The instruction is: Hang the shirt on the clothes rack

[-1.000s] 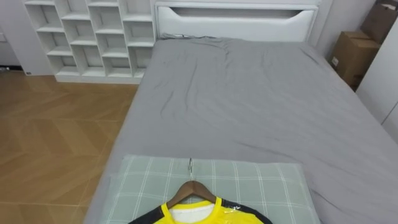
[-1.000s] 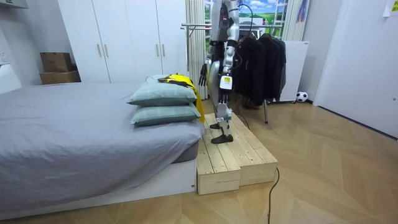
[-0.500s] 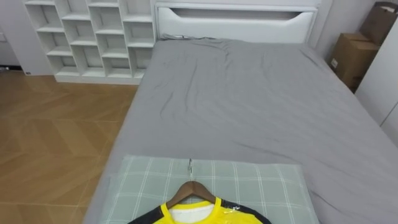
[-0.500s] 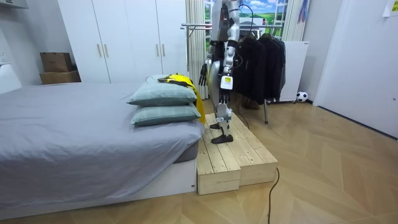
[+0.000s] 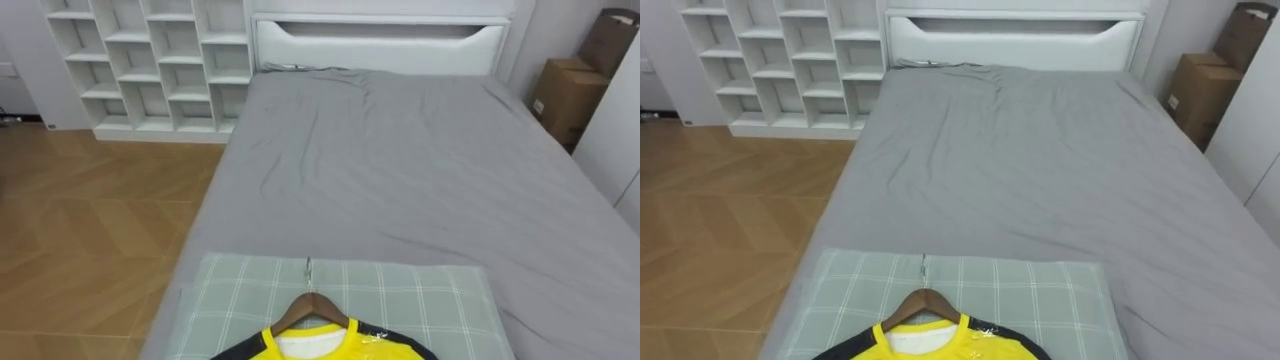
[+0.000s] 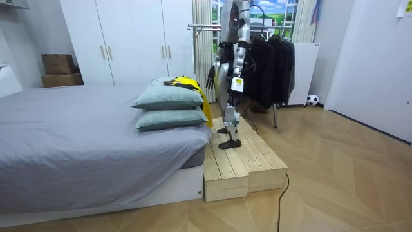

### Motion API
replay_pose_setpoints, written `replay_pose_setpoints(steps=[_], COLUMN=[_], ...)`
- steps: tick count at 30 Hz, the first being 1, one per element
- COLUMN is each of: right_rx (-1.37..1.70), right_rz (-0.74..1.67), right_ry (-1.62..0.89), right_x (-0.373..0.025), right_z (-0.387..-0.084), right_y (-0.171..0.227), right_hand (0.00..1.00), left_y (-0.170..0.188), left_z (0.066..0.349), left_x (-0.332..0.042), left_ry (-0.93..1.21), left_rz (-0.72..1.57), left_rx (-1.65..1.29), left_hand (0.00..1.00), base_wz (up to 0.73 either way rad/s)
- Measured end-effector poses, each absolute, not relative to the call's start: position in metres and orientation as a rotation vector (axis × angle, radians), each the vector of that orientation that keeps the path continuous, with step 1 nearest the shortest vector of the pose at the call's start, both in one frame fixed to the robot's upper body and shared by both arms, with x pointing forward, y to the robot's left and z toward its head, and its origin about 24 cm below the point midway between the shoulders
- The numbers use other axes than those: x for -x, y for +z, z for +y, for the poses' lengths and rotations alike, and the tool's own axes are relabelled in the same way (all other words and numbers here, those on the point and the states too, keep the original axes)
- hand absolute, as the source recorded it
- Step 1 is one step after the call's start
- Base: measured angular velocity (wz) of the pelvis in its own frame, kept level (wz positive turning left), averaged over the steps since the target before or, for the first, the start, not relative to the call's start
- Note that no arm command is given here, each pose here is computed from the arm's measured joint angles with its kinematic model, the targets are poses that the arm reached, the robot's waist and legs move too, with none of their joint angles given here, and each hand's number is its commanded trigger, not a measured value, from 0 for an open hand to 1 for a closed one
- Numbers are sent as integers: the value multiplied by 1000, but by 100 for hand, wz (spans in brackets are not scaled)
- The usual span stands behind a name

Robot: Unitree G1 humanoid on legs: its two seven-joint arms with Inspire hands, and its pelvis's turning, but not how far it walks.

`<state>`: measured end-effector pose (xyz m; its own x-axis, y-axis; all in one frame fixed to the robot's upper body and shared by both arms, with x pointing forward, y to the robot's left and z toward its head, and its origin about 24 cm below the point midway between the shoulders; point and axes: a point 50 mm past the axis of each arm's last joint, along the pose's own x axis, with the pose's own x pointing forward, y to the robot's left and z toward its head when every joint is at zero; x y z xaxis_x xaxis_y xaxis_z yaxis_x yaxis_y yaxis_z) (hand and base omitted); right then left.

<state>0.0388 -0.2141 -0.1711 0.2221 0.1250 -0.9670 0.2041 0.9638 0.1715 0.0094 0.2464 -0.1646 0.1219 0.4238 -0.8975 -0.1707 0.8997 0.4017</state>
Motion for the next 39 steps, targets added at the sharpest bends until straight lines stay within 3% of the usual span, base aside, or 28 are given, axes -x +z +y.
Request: replay_pose_setpoints(steps=[6, 13, 30, 39], right_rx=[-273, -247, -225, -195], right_rz=[1344, 1333, 1306, 1290], right_ry=[-48, -34, -45, -27], right_x=[-40, -42, -38, -40], right_z=[-216, -217, -229, -231], right_y=[-170, -170, -167, -166], right_hand=[0, 0, 0, 0], left_y=[-156, -132, -87, -68], left_z=[262, 277, 285, 272], left_x=[-20, -68, -121, -141], left_ry=[513, 537, 582, 527], left_rz=[1295, 1034, 647, 450], left_rx=[-295, -533, -827, -975], left_hand=[0, 0, 0, 0], base_wz=[1, 5, 2, 0])
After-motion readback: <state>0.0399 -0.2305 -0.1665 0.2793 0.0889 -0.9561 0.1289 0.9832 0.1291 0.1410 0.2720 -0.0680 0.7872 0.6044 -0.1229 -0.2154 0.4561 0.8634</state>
